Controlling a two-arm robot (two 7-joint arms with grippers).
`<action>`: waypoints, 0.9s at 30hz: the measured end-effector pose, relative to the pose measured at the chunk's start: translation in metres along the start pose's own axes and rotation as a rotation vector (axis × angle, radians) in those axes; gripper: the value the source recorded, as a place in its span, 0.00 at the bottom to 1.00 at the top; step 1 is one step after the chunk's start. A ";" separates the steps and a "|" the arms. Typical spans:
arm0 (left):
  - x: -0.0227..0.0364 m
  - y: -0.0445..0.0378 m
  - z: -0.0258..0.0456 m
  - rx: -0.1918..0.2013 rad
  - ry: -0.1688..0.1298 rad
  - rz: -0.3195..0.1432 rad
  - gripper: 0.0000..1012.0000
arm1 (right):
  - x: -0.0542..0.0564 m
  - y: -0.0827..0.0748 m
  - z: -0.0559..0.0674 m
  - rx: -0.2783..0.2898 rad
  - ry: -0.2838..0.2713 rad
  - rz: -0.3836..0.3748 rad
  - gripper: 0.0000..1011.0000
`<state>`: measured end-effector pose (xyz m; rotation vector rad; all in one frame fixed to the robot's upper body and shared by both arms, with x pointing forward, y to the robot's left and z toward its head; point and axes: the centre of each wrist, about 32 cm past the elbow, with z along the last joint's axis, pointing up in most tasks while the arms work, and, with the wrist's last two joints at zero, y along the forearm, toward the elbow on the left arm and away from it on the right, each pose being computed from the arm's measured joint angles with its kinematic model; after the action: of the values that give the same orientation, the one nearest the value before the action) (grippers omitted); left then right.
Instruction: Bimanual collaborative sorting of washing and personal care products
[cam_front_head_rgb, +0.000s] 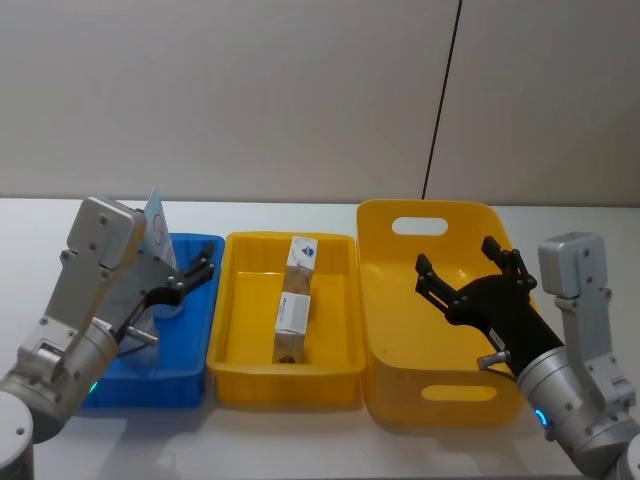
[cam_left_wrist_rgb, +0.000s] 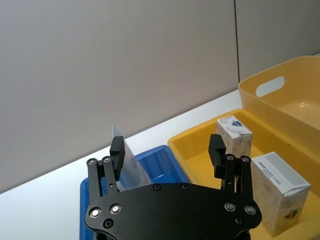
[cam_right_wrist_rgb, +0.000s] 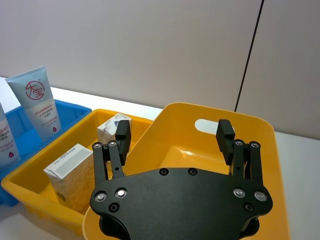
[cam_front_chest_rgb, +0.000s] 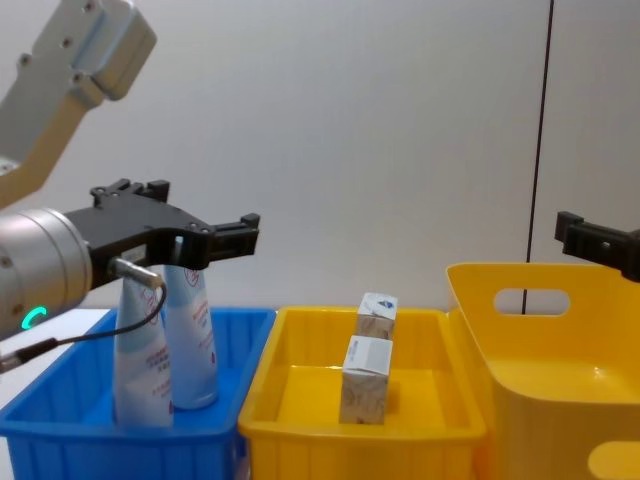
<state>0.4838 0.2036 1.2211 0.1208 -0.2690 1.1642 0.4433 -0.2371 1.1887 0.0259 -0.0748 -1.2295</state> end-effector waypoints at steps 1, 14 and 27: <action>-0.0001 0.0013 0.0011 0.005 -0.001 0.005 0.99 | 0.000 0.000 0.000 0.000 0.000 0.000 0.99; -0.0057 0.0311 0.0197 0.143 -0.006 0.104 0.99 | 0.000 0.000 0.000 0.000 0.000 0.000 0.99; -0.0081 0.0441 0.0243 0.217 0.027 0.128 0.99 | 0.000 0.000 0.000 0.000 0.000 0.000 0.99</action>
<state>0.4367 0.2081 1.2403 0.2811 -0.1268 1.3194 0.4433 -0.2371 1.1887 0.0260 -0.0749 -1.2294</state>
